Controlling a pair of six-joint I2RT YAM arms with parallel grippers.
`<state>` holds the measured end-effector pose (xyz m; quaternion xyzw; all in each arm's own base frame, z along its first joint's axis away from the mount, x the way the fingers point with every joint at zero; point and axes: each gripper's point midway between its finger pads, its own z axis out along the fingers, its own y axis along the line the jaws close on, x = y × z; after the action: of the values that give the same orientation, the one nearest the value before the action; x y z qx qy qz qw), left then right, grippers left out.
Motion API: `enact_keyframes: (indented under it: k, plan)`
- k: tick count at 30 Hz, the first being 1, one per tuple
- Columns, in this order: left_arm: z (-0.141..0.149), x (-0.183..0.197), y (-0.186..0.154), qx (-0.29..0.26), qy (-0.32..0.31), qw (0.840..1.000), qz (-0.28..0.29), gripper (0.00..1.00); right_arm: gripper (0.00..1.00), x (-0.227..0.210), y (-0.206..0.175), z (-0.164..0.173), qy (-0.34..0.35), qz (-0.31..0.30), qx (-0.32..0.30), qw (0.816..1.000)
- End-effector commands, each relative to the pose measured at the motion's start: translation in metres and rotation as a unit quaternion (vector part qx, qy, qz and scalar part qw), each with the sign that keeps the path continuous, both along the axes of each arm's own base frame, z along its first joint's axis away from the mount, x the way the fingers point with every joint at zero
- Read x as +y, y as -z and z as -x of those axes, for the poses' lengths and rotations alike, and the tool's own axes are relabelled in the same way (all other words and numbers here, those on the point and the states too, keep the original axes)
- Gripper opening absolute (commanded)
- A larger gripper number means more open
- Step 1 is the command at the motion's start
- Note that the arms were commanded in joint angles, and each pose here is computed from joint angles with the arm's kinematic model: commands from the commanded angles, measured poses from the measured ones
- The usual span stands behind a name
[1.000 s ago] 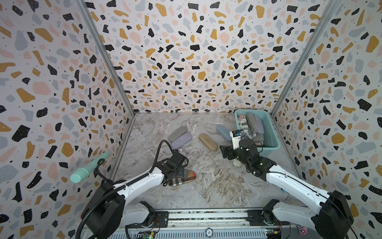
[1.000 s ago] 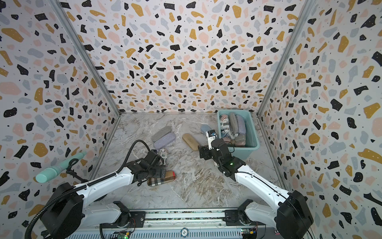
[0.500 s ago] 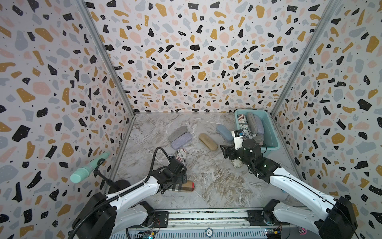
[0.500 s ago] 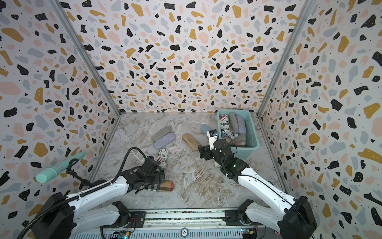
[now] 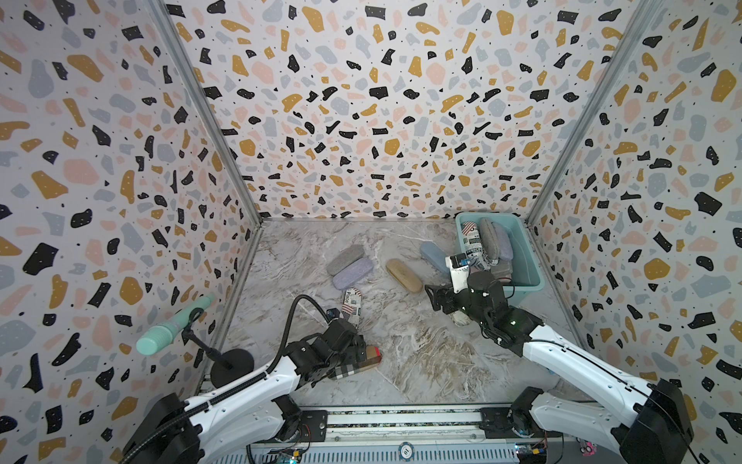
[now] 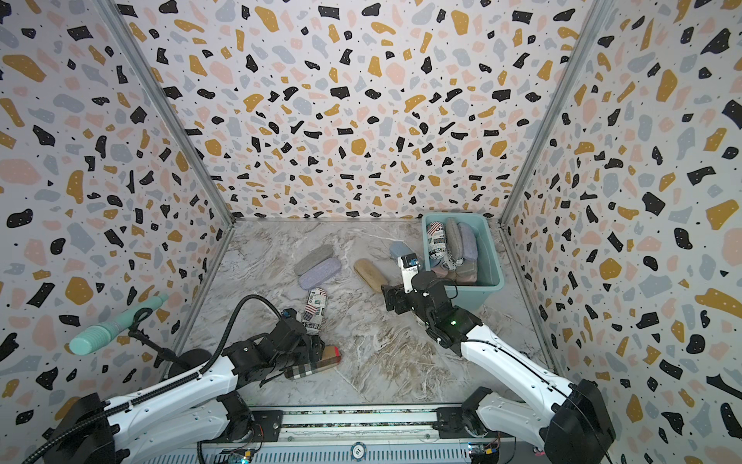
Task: Put the glasses cases into the storage boxes
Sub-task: Adjust the glasses case at the center of the board.
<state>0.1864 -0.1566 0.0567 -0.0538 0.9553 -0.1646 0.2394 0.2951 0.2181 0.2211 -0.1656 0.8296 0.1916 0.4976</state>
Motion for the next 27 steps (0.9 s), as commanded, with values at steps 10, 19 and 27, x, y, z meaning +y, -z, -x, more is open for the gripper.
enact_keyframes:
  k: [10, 19, 27]
  plan:
    - [0.016, -0.032, -0.011, -0.003, 0.009, 0.999, 0.048, 1.0, 0.87, 0.002, -0.018, 0.001, -0.003, -0.007, -0.013, 1.0]
    - [0.015, -0.031, -0.02, -0.014, 0.019, 0.999, -0.021, 0.99, 0.87, 0.0, -0.014, 0.003, 0.0, -0.005, -0.011, 1.0]
    - [0.025, -0.006, -0.011, -0.002, 0.02, 0.994, -0.105, 0.99, 0.87, 0.001, -0.01, 0.004, -0.004, -0.007, -0.007, 1.0]
